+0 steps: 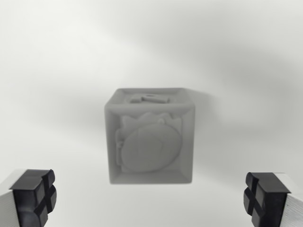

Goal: Destack cube

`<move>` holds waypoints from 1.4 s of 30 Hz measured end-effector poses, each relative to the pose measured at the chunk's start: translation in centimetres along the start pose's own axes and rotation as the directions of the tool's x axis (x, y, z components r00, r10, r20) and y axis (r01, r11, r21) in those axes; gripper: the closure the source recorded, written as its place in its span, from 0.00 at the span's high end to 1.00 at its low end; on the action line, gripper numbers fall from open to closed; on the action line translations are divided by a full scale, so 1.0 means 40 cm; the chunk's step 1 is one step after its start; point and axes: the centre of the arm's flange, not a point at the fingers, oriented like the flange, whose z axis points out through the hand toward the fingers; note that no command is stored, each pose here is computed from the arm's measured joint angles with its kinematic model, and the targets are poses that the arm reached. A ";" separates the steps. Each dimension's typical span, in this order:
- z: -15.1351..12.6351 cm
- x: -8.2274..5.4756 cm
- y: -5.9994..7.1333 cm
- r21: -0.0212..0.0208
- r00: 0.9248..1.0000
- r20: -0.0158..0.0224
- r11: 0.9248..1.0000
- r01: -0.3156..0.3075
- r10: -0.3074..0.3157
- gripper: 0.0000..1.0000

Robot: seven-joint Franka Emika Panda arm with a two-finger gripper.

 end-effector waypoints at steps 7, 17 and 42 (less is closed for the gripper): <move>-0.074 0.001 -0.001 0.001 1.000 -0.001 1.000 0.000 0.000 1.00; -0.180 -0.001 0.002 0.000 1.000 -0.002 1.000 -0.001 0.001 1.00; -0.423 0.002 0.001 0.000 1.000 -0.003 1.000 -0.001 0.001 1.00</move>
